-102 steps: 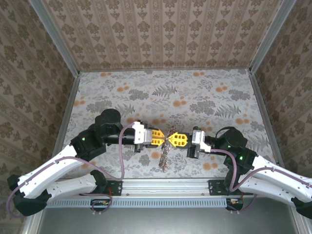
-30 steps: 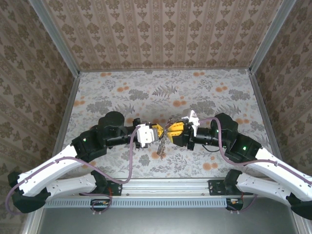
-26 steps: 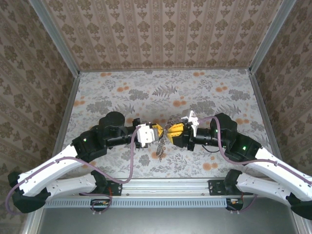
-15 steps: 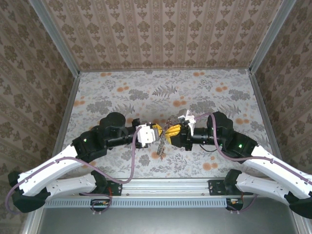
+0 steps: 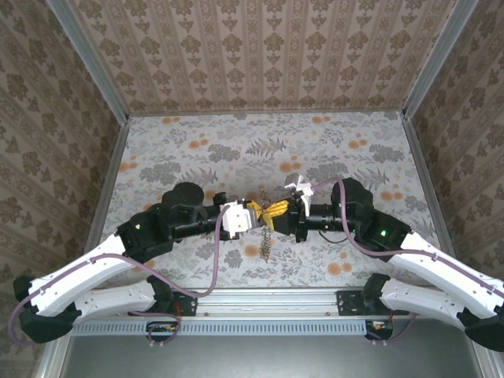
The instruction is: Put the keys on the keyring
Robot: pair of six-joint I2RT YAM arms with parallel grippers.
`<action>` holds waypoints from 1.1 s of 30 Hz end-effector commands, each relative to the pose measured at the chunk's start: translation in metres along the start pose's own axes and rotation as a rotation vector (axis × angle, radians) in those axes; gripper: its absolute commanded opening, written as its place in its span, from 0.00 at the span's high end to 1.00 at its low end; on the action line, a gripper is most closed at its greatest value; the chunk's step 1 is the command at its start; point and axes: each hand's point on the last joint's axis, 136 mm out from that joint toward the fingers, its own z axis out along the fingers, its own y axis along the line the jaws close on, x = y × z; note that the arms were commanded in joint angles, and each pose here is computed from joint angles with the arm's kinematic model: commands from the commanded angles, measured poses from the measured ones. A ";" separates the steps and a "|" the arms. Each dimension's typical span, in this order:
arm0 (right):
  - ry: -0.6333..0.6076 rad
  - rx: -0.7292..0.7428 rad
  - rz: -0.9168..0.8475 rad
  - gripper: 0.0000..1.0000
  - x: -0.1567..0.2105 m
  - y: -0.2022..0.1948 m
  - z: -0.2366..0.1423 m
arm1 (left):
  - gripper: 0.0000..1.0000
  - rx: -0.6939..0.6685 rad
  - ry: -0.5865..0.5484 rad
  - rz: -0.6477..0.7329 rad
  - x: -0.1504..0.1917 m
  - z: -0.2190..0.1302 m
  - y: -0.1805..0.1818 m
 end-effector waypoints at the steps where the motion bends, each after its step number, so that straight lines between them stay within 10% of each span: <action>1: -0.030 0.024 -0.005 0.91 -0.010 -0.003 -0.005 | 1.00 -0.012 -0.091 0.038 -0.022 -0.008 0.002; 21: 0.018 0.061 -0.054 1.00 -0.003 -0.007 -0.017 | 1.00 -0.032 -0.077 0.037 -0.019 -0.009 0.005; 33: -0.026 0.052 -0.056 0.51 -0.014 0.000 -0.016 | 1.00 -0.046 -0.048 0.019 -0.016 -0.003 0.010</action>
